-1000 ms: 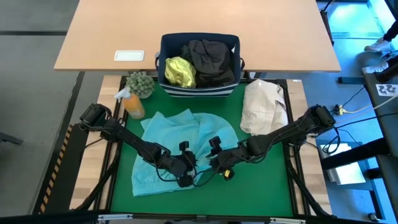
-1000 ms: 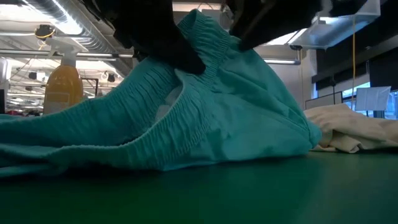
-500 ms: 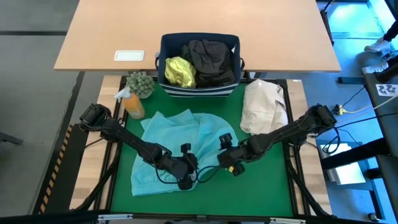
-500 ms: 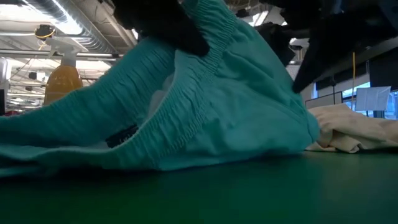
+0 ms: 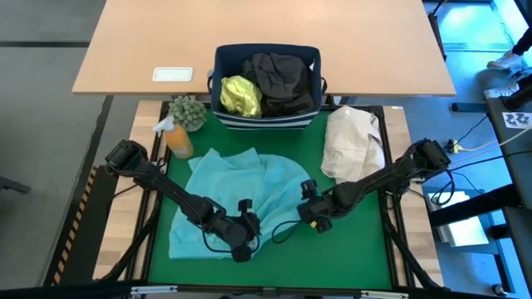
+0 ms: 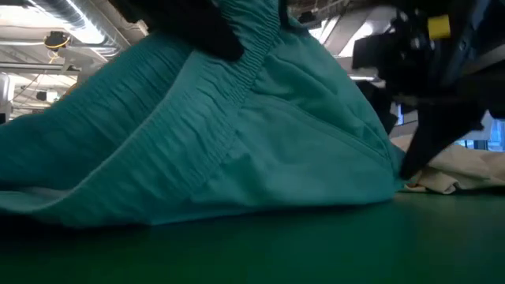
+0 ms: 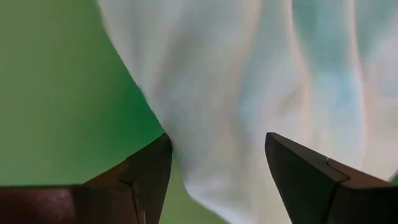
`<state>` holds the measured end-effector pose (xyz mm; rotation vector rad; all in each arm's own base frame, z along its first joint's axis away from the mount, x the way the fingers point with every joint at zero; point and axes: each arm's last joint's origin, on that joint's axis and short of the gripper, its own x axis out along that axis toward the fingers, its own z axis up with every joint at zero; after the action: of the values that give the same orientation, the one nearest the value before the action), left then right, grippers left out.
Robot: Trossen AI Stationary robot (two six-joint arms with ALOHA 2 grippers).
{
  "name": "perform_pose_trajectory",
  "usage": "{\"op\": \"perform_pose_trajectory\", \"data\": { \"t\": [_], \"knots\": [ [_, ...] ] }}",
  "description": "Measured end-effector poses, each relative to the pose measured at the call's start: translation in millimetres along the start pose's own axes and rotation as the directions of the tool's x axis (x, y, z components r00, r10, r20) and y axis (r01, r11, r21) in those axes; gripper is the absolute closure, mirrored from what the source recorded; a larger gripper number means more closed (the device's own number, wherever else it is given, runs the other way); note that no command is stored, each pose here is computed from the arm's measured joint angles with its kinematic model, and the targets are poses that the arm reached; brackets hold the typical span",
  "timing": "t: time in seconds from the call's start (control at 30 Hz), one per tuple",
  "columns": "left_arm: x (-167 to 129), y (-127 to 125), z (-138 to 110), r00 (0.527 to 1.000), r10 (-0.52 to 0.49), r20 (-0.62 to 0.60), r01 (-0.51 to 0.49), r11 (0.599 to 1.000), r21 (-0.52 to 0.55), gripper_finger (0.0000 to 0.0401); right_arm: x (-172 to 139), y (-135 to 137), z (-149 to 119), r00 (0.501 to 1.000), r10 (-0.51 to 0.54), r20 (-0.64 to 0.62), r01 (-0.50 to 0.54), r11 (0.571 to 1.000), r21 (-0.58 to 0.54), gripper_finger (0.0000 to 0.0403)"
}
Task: Fold laundry
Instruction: Fold the blue shorts
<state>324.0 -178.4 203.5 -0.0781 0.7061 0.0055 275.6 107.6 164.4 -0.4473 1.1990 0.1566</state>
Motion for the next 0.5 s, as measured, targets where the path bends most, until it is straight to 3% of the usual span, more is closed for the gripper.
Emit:
{"op": "perform_pose_trajectory", "data": {
  "t": [0.13, 0.5],
  "knots": [
    [-3, -7, -3, 1.000, -0.021, -0.004, 0.021, 1.000, 0.006, 0.0395, 12, 3, -16, 0.999, -0.024, -0.030, 0.025, 1.000, 0.010, 0.0148],
    [-36, -21, 6, 0.994, -0.093, 0.064, 0.094, 0.995, -0.014, 0.0395, 31, 4, -28, 0.974, -0.202, 0.100, 0.207, 0.978, -0.037, 0.0166]
  ]
}}
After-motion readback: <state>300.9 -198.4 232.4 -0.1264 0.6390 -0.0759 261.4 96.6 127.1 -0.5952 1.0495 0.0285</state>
